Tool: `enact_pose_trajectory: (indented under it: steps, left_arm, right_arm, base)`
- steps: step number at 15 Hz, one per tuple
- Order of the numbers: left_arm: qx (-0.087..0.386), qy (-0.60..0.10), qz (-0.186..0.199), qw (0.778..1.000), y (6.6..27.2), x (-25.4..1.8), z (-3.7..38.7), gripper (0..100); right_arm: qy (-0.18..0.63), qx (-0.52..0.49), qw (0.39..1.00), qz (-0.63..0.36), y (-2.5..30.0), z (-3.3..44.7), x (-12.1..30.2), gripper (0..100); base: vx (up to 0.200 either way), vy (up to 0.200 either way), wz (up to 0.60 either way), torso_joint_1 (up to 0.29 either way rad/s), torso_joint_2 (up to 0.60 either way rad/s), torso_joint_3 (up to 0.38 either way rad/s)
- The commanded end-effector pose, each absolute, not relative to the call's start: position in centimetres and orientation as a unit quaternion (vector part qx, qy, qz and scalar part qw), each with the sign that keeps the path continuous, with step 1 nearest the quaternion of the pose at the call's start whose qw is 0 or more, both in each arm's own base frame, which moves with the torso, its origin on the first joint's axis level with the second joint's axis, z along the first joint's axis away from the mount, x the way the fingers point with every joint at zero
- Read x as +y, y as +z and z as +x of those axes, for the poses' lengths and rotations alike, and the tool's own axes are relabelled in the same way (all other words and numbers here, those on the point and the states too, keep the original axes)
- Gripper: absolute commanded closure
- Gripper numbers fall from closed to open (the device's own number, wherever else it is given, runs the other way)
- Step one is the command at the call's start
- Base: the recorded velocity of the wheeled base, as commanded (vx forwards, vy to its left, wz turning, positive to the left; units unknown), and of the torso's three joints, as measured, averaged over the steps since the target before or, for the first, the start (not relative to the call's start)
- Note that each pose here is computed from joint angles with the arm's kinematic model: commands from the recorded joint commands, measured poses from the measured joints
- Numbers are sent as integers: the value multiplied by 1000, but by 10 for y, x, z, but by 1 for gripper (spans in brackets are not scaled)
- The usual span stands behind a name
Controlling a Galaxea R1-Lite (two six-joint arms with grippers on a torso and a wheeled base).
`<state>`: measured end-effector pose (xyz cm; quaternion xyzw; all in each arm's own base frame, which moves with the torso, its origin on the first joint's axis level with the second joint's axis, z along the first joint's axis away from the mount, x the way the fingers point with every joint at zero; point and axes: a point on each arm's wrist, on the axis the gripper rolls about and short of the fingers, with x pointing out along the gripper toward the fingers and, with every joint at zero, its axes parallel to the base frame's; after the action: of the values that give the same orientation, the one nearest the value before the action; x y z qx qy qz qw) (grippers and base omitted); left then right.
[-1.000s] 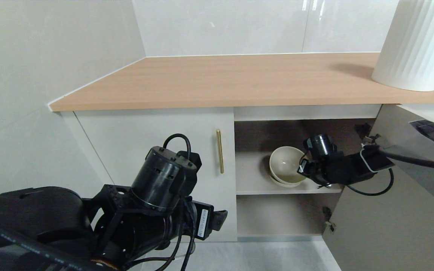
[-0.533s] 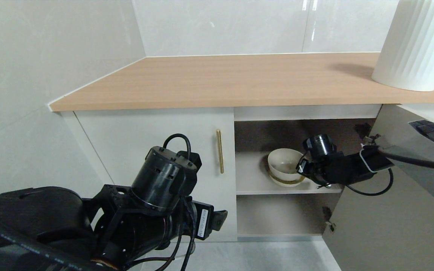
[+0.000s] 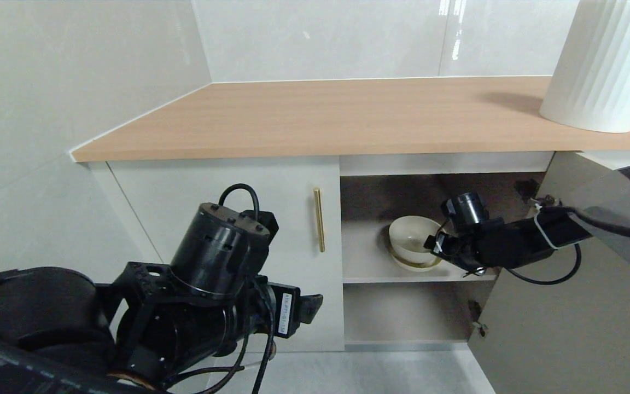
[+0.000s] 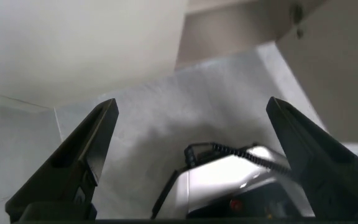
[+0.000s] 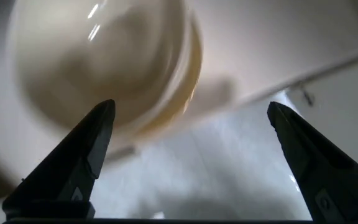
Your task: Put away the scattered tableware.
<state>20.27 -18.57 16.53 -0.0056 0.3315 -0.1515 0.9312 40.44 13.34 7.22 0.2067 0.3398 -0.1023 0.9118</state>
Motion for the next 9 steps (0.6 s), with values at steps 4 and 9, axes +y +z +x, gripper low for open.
enact_pose_trajectory:
  steps: [4,9]
  left_arm:
    - [307,-123,-22,943,179,-139,181,0]
    - [320,-90,-13,943,168,-107,175,0]
  right_arm:
    - [-17,343,925,165,158,296,126,0]
    - [46,362,924,112,193,206,108,0]
  base:
    - [0,0,0,0,0,0]
    - [0,0,0,0,0,0]
